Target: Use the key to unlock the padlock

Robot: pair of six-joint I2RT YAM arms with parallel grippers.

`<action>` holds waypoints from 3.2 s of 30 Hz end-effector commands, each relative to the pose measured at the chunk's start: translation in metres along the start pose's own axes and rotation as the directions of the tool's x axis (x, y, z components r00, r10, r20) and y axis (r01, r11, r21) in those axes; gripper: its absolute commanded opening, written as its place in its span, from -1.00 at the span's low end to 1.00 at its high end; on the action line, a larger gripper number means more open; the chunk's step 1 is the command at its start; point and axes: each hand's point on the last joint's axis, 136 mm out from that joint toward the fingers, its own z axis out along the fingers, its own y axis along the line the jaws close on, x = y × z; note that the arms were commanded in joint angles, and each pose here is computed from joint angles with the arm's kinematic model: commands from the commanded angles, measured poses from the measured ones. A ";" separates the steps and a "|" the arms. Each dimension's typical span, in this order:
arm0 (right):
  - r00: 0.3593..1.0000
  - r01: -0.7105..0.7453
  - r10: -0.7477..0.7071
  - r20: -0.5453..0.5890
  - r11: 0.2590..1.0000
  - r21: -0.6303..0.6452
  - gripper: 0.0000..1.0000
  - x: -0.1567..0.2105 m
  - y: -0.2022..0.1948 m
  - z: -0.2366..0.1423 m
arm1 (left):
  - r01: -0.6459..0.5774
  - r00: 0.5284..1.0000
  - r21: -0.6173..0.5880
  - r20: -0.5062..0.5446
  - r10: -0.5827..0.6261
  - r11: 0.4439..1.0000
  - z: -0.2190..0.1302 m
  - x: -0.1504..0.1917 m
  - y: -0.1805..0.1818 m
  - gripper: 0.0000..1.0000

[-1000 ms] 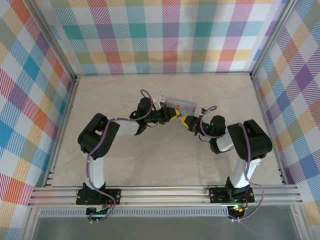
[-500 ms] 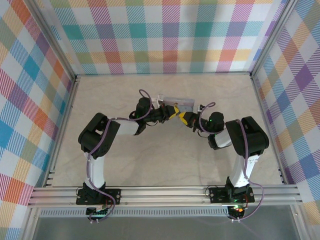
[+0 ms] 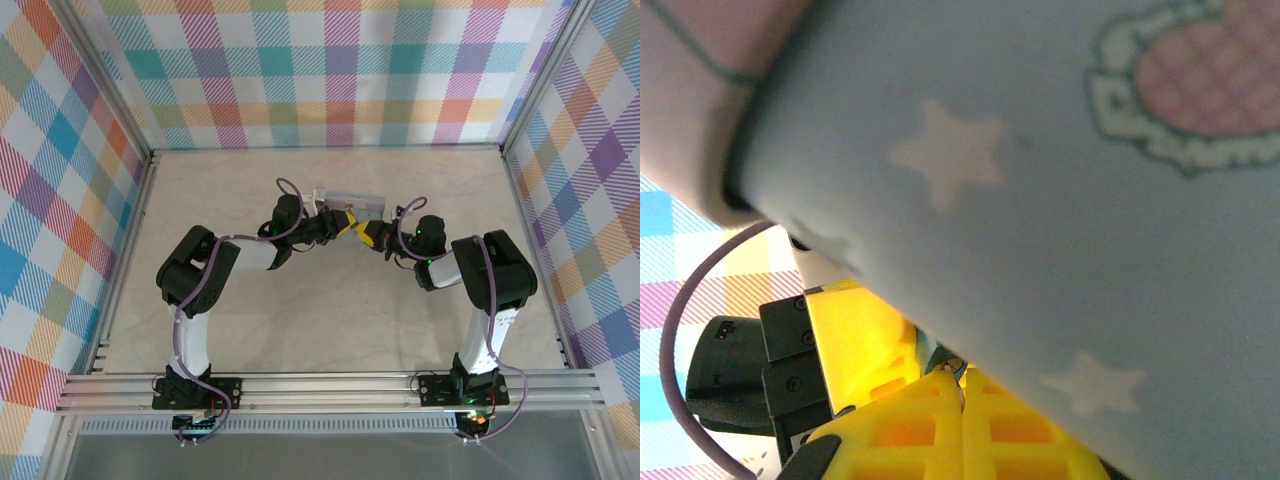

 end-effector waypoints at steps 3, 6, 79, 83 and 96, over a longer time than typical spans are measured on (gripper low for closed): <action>0.994 0.073 -0.073 0.080 0.997 0.002 -0.60 -0.009 0.004 0.002 | -0.057 0.955 0.070 -0.288 0.075 0.996 -0.002 0.078 -0.022 -1.00; 0.994 0.065 -0.068 0.080 0.997 0.036 -0.50 -0.001 -0.013 -0.010 | -0.059 0.968 -0.001 -0.243 0.057 0.998 -0.004 0.066 -0.004 -1.00; 0.431 0.846 -0.613 -0.662 0.018 0.534 -0.21 0.046 -0.057 -0.004 | -0.005 0.981 -0.056 -0.192 -0.005 0.998 -0.005 0.045 -0.003 -1.00; 0.426 0.847 -0.618 -0.661 0.015 0.532 -0.65 0.046 -0.056 -0.004 | -0.004 0.981 -0.060 -0.196 -0.008 0.998 -0.006 0.047 -0.002 -1.00; 0.433 0.860 -0.598 -0.674 0.051 0.507 -1.00 0.056 -0.072 -0.006 | -0.011 0.978 -0.192 -0.207 -0.029 0.981 -0.018 0.061 0.035 -0.43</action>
